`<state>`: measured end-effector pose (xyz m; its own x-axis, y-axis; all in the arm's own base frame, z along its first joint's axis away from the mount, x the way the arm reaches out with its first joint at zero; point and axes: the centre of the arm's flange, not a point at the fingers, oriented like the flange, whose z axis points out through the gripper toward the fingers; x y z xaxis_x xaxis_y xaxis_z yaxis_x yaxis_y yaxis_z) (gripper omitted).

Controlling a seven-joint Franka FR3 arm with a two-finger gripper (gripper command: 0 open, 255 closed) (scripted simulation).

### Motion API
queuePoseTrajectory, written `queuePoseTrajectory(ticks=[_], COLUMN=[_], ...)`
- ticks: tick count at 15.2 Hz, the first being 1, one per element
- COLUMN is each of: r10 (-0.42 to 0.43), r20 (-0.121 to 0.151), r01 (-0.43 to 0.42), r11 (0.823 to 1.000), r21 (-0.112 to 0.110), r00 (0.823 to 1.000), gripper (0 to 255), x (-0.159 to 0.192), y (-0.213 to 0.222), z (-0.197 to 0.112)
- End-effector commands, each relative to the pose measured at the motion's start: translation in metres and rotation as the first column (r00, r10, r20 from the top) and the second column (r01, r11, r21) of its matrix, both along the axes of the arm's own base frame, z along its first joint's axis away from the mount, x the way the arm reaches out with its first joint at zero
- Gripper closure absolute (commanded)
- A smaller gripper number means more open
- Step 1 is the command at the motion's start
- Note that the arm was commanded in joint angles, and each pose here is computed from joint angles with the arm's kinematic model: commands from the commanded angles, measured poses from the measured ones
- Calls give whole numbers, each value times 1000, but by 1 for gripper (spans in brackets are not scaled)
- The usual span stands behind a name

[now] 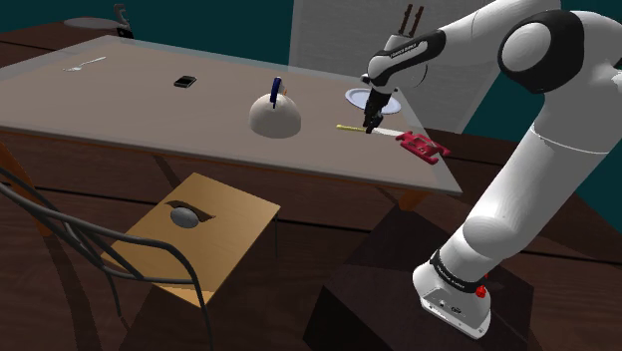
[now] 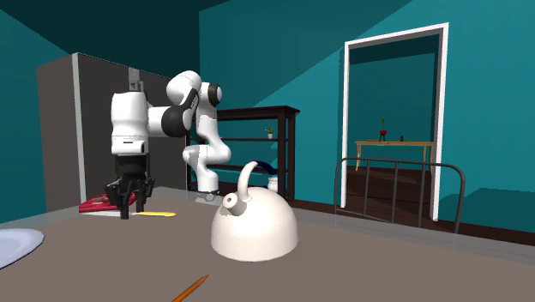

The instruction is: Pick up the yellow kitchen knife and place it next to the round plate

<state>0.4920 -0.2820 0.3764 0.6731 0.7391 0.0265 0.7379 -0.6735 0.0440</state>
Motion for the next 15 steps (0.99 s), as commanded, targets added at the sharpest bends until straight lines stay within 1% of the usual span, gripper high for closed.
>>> queuePoseTrajectory(ticks=[1, 4, 5, 10, 14, 15], r10=[0, 0, 0, 0, 0, 0], r20=[0, 0, 0, 0, 0, 0], r01=[0, 0, 0, 0, 0, 0], r11=[1000, 1000, 1000, 1000, 1000, 1000], r21=[0, 0, 0, 0, 0, 0], r00=[1000, 1000, 1000, 1000, 1000, 1000], gripper=[255, 255, 0, 0, 0, 0], x=[0, 0, 0, 0, -3, -3], y=[0, 0, 0, 0, 0, 0], z=[0, 0, 0, 0, 50, 50])
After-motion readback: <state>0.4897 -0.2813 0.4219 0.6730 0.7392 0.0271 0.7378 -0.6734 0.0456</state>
